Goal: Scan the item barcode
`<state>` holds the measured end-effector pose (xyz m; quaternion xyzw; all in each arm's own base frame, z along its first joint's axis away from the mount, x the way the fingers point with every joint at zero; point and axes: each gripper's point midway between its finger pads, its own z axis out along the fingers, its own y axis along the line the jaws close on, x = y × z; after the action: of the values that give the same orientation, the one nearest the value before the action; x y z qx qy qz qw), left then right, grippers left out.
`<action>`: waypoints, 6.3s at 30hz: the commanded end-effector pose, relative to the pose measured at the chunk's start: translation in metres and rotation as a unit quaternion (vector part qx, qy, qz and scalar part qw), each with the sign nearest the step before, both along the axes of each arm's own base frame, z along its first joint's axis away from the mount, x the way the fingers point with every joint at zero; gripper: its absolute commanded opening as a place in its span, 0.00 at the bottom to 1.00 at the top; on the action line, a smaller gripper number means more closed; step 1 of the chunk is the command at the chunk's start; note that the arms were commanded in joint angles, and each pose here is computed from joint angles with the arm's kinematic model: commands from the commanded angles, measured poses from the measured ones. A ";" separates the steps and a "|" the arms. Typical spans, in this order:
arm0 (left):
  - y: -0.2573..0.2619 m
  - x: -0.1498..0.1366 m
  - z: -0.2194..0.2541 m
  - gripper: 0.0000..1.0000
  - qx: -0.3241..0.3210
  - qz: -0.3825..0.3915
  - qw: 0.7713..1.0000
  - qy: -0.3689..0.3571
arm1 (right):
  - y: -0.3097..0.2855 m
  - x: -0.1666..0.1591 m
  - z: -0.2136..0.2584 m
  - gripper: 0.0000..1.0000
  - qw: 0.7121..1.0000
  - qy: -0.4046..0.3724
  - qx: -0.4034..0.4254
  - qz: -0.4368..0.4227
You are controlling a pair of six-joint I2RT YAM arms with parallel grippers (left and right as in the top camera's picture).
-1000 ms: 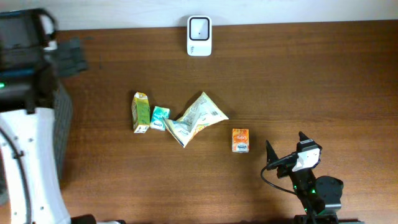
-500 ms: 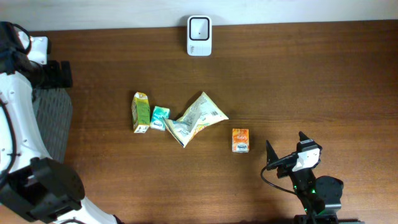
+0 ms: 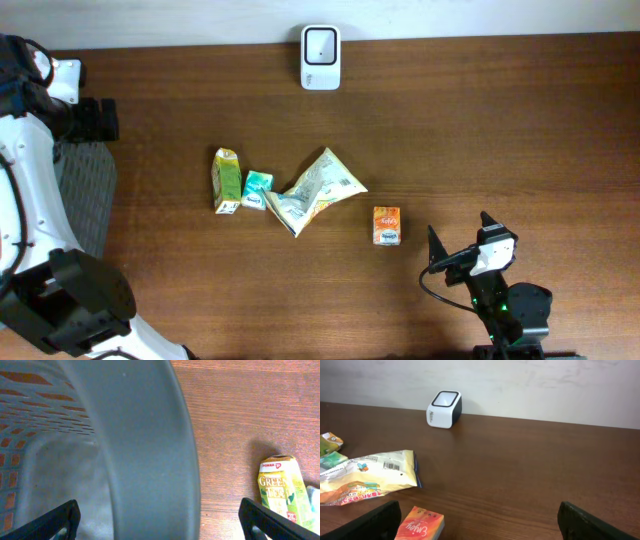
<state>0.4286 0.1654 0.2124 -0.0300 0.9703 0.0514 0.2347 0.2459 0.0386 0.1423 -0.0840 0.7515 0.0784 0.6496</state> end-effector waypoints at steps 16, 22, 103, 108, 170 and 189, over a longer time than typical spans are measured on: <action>-0.002 0.000 -0.003 0.99 -0.004 -0.009 1.000 0.001 | 0.028 -0.008 0.054 0.99 0.991 -0.082 0.070 0.081; -0.002 0.000 -0.003 0.99 -0.004 -0.009 1.000 0.001 | 0.039 -0.011 0.094 0.99 0.989 0.060 0.080 0.106; -0.002 0.000 -0.003 0.99 -0.004 -0.009 1.000 0.001 | 0.179 0.208 0.213 0.04 0.720 0.310 0.350 0.512; -0.002 0.000 -0.003 0.99 -0.004 -0.009 1.000 0.001 | 0.206 0.231 0.155 0.04 0.721 0.330 0.356 0.495; -0.002 0.000 -0.003 0.99 -0.004 -0.009 1.000 0.001 | 0.194 0.259 0.161 0.04 0.957 0.243 -0.104 0.120; -0.002 0.000 -0.003 0.99 -0.004 -0.009 1.000 0.001 | -0.104 0.145 -0.106 0.04 0.763 0.585 0.254 -0.106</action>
<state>0.4296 0.1645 0.2124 -0.0289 0.9699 0.0488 0.2370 0.3971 -0.0486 0.0419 0.1485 0.9645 0.2024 0.0814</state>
